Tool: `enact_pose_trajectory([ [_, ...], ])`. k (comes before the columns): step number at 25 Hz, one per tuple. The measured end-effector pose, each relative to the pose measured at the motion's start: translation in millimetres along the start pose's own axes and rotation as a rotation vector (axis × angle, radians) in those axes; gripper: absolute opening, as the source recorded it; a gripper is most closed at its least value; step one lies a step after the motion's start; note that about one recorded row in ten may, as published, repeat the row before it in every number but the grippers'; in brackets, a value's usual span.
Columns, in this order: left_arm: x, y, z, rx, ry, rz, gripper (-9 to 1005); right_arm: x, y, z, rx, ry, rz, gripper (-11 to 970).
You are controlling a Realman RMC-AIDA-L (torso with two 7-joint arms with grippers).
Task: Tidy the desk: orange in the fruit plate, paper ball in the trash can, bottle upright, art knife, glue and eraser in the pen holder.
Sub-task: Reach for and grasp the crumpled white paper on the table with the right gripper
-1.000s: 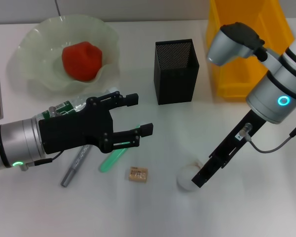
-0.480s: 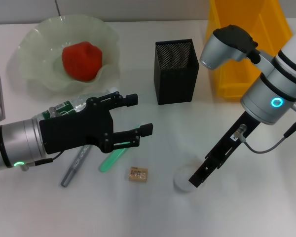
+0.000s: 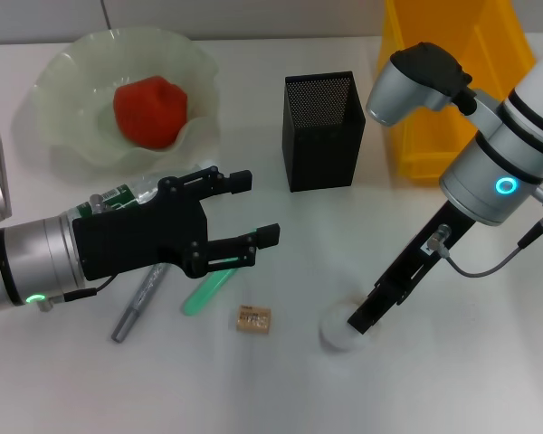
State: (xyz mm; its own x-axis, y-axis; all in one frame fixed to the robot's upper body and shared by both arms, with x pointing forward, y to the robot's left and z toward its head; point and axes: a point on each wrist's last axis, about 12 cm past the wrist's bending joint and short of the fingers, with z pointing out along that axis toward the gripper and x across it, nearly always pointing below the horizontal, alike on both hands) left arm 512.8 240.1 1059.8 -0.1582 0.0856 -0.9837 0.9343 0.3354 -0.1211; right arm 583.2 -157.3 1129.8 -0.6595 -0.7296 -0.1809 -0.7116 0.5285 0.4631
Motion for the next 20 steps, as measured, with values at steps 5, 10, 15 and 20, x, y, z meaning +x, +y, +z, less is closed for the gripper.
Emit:
enact_pose_trajectory([
  [5,-0.3,0.3,0.3,0.000,0.000,0.001,801,0.1,-0.1,0.0,0.001,0.001,-0.002,439],
  [10,-0.7,0.7,0.4,-0.003,-0.003,0.001,801,1.1,-0.6,-0.3,0.003,-0.002,-0.002,335],
  [15,-0.7,0.7,0.3,-0.003,-0.003,0.001,801,0.8,-0.6,-2.5,0.011,-0.013,-0.008,301],
  [20,-0.8,0.7,0.3,-0.004,-0.004,0.001,800,1.2,-0.9,-3.8,0.017,-0.020,-0.012,153],
])
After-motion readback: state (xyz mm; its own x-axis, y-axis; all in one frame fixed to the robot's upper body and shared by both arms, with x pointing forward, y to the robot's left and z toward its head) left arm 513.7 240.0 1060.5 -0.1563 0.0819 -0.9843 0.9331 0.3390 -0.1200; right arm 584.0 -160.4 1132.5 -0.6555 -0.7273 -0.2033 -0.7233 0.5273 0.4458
